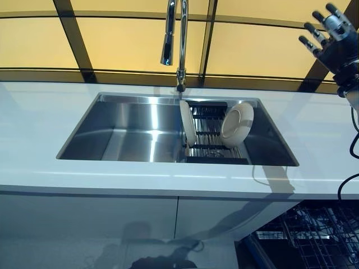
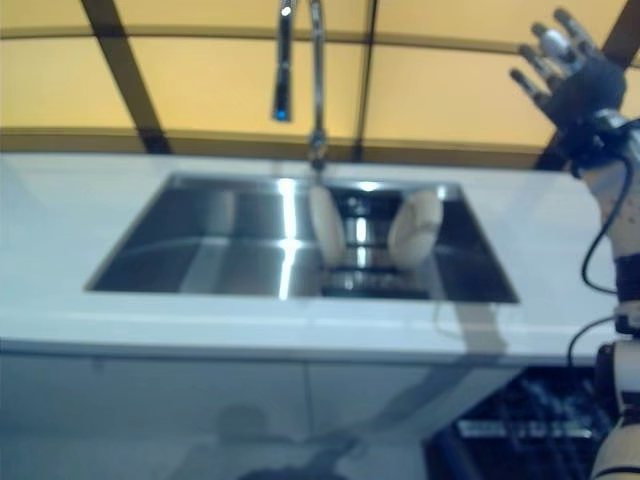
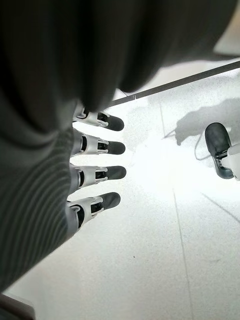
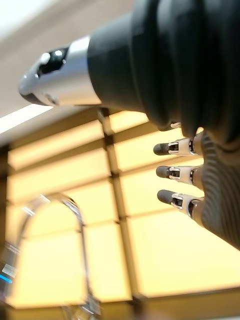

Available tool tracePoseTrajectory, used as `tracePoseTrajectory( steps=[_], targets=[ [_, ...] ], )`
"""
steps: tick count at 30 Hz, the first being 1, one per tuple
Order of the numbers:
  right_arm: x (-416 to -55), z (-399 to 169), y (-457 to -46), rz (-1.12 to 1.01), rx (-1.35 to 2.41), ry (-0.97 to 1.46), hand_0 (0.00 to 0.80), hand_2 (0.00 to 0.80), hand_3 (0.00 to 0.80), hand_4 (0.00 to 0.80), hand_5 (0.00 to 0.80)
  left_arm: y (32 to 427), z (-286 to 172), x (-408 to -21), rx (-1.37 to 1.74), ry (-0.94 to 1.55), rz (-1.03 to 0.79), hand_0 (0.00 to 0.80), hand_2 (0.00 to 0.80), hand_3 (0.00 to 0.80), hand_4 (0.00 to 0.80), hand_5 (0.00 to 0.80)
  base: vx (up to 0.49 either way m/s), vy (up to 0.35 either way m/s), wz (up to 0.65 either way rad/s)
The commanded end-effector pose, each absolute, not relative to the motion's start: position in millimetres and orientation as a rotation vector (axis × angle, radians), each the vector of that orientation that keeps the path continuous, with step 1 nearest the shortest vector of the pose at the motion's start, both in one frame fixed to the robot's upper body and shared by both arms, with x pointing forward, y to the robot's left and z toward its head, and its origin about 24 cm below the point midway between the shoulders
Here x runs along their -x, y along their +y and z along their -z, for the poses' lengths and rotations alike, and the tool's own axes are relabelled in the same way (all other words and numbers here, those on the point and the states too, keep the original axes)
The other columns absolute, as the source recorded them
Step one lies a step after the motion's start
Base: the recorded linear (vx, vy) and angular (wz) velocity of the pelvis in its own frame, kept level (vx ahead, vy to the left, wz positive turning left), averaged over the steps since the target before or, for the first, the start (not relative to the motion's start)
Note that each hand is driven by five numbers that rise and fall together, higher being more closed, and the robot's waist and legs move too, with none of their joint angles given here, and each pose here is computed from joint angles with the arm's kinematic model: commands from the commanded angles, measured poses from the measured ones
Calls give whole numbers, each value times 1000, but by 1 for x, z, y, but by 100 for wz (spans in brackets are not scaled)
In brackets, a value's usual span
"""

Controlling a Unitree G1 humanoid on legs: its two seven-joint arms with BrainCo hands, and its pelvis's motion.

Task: Take plates into dishwasher

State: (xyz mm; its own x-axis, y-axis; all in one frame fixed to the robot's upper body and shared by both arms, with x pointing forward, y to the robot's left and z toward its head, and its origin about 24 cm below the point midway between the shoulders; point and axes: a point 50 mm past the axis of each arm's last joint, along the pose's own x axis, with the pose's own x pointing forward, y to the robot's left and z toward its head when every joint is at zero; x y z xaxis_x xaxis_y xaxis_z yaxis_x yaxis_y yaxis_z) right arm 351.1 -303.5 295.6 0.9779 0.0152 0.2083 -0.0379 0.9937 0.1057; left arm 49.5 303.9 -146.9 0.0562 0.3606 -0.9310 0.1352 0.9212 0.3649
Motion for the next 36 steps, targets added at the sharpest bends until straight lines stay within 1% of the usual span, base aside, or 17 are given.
tracePoseTrajectory(
  steps=[1, 4, 13, 22, 36],
  targets=[
    [-352, -330, -307, 89, 67, -176, 0, 0, 0, 0, 0, 320, 140, -47, -456, 1556, -239, 0, 0, 0, 0, 0, 70, 2, -1],
    [-353, -328, -308, 98, 185, -93, 0, 0, 0, 0, 0, 319, 141, -41, -455, 1575, -238, 0, 0, 0, 0, 0, 81, -12, -1],
    [-360, -319, -303, 102, 264, 66, 0, 0, 0, 0, 0, 315, 144, -21, -482, 1619, -202, 0, 0, 0, 0, 0, 53, -15, 1],
    [-361, -313, -303, 98, 353, 128, 0, 0, 0, 0, 0, 314, 144, -36, -489, 1569, -174, 0, 0, 0, 0, 0, -42, -5, 0],
    [-359, -296, -310, 74, 366, 192, 0, 0, 0, 0, 0, 314, 144, -36, -492, 1563, -173, 0, 0, 0, 0, 0, -4, 0, 0]
  ],
)
